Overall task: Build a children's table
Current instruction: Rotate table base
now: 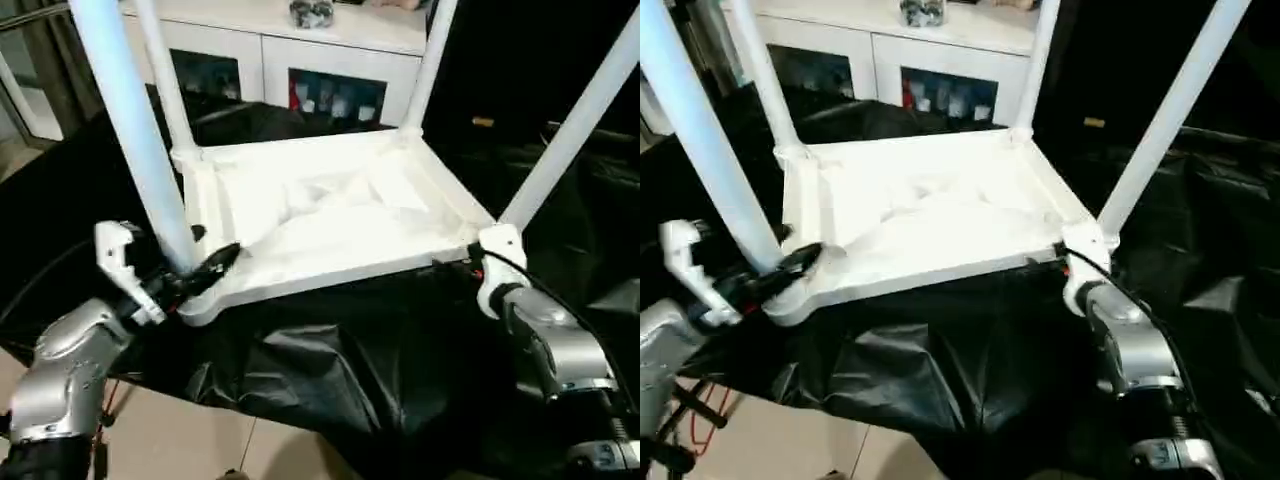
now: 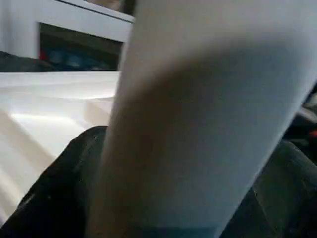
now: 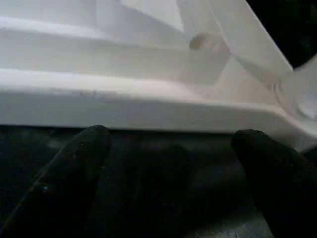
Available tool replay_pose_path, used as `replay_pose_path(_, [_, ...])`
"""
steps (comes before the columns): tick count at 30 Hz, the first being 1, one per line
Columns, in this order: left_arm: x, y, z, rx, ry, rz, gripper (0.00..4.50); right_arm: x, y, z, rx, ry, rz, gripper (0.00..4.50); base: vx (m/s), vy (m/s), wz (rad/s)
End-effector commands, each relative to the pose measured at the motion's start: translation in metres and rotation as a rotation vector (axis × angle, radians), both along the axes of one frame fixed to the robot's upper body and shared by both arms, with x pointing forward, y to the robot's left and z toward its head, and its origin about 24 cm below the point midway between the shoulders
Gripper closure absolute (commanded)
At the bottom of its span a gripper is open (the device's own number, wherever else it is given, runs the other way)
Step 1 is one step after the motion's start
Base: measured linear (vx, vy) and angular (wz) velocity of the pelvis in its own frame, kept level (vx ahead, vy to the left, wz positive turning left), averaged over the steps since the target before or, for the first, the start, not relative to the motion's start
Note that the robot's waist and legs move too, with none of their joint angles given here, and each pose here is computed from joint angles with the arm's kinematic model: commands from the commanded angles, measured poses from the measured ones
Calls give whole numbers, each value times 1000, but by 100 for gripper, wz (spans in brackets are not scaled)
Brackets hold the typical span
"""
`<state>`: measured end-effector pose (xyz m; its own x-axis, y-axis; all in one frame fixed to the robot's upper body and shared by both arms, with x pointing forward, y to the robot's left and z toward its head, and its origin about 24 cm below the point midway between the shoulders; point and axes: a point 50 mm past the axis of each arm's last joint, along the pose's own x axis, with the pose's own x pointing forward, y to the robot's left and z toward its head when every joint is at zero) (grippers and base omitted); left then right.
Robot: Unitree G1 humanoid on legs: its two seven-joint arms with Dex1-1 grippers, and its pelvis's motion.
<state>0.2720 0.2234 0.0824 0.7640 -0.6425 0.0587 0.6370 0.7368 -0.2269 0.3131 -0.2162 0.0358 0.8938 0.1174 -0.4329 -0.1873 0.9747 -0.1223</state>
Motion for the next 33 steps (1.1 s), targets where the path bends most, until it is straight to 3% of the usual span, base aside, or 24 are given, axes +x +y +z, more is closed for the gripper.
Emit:
replay_pose_path(1, [1, -17, 13, -47, -19, -148, 5, 2, -2, 3, -12, -8, -12, 0, 0, 0, 0])
replay_pose_path(4, [-3, -23, 17, -63, -8, -235, 5, 3, -2, 0, -15, -3, -18, 0, 0, 0, 0])
replay_pose_path(5, [-12, -30, 19, -78, 25, -350, 5, 6, 2, -3, -12, 3, -14, 0, 0, 0, 0])
replay_pose_path(8, [-20, -37, 21, -88, 55, -453, 5, 10, 8, -4, -7, 8, 9, 0, 0, 0, 0])
replay_pose_path(11, [-38, -52, 20, -116, 117, -626, 5, 20, 30, -11, 7, 32, 89, 0, 0, 0, 0])
replay_pose_path(14, [-45, -62, 23, -160, 136, -683, 5, 25, 45, -14, 26, 44, 122, 0, 0, 0, 0])
replay_pose_path(24, [-43, -107, 33, -242, 140, -822, 5, 37, 98, -17, 60, 52, 276, 0, 0, 0, 0])
replay_pose_path(33, [-25, -147, 41, -277, 109, -903, 5, 38, 118, -18, 80, 58, 362, 0, 0, 0, 0])
